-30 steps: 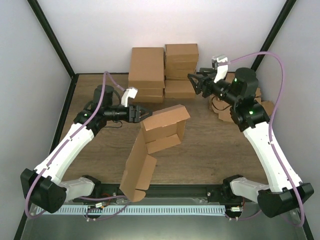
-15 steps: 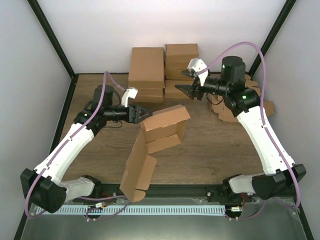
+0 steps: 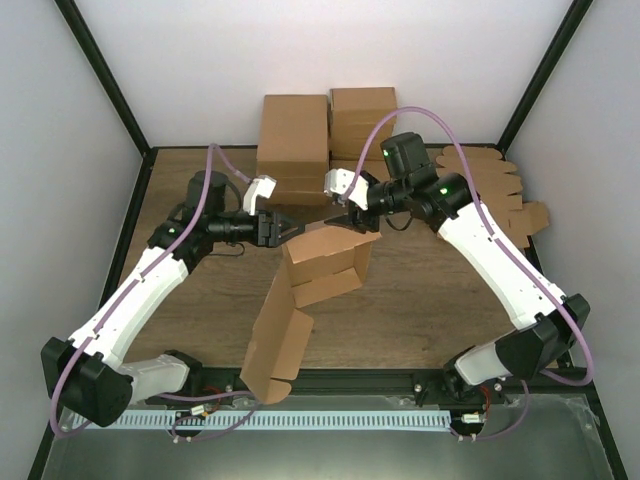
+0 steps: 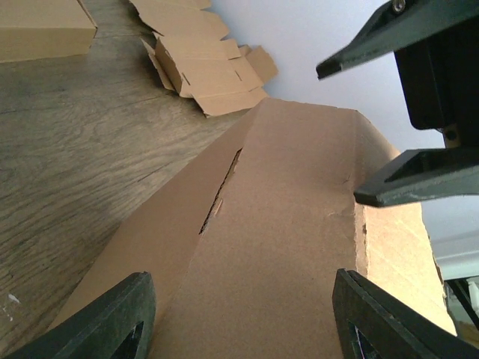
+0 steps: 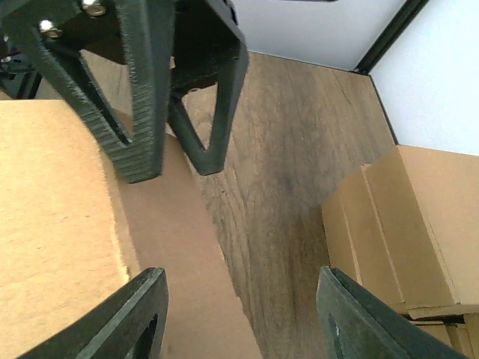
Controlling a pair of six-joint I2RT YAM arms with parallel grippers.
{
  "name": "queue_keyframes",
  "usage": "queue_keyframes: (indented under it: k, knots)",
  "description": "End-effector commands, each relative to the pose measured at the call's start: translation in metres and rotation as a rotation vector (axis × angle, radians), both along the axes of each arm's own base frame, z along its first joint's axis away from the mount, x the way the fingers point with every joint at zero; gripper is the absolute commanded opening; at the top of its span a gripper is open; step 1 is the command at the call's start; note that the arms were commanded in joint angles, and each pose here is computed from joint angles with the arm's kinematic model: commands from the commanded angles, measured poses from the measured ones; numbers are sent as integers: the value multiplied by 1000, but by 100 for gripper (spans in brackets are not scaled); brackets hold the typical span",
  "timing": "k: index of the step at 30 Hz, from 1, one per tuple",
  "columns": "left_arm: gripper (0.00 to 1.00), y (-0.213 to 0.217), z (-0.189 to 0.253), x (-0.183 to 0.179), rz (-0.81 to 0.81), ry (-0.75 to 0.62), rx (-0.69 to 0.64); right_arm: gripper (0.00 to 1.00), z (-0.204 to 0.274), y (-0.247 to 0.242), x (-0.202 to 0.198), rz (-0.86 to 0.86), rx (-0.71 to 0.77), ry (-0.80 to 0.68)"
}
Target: Fold the paper box
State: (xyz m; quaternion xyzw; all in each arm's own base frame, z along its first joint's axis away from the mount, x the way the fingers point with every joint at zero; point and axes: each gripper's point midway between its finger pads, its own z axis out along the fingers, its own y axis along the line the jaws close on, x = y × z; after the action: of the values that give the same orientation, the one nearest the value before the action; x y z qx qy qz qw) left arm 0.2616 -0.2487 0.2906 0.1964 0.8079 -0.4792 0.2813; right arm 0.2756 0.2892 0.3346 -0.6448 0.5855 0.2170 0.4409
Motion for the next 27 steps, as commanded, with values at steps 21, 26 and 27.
queue_keyframes:
  k: [21,26,27]
  knots:
    - [99,13,26,-4,66,-63,41,63,-21,15,-42,135,-97,85]
    - [100,28,50,-17,104,-132,74,63,-25,14,-39,121,-101,71]
    - [100,30,51,-22,102,-141,77,63,-26,13,-38,117,-103,67]
